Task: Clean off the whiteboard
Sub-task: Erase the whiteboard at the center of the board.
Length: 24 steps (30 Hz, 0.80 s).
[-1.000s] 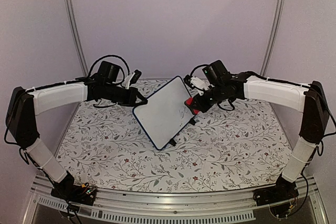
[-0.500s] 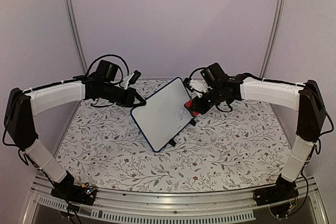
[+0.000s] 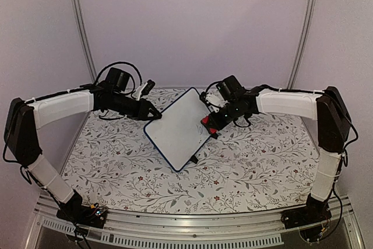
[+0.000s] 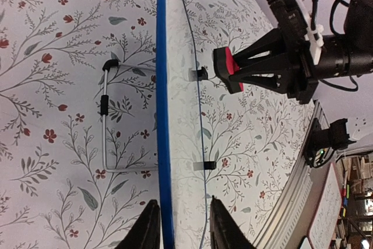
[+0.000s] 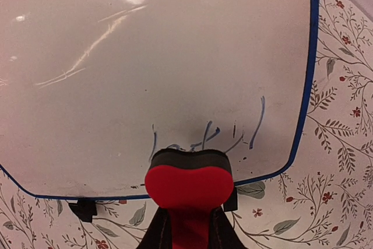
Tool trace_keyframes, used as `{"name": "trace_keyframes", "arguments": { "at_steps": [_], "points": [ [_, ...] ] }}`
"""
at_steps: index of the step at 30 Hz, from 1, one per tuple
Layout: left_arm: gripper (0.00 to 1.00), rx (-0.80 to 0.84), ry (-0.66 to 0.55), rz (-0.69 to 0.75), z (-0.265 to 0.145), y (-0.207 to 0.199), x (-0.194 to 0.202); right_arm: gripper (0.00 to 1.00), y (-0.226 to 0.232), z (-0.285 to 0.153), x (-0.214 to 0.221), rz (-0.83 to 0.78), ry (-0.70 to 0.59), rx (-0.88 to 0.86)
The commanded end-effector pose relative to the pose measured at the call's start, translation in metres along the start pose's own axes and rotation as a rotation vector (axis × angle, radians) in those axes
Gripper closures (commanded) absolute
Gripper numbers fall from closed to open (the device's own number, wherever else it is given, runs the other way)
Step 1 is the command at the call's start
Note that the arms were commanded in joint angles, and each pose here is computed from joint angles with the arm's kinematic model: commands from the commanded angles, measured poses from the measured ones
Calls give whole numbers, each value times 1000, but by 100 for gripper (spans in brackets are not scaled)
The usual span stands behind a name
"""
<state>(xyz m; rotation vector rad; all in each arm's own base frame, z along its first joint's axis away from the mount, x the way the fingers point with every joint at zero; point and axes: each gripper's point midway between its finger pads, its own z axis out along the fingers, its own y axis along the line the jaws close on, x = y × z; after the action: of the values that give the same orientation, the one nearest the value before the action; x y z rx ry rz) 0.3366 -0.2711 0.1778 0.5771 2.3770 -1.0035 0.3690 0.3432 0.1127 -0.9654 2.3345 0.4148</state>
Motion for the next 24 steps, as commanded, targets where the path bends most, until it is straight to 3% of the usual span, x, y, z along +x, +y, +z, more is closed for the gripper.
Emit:
{"name": "trace_keyframes", "arguments": {
  "at_steps": [1,15,24],
  "points": [
    [66,9,-27,7,-8,0,-5,97,-2,-2,-11,13,-41,1],
    [36,-68,-78,-59,-13,12,-38,97,-4,-3,-15,12,-39,13],
    [35,-112,-34,-98,17,23,-61,97,-5,-6,-13,17,-37,22]
  ]
}}
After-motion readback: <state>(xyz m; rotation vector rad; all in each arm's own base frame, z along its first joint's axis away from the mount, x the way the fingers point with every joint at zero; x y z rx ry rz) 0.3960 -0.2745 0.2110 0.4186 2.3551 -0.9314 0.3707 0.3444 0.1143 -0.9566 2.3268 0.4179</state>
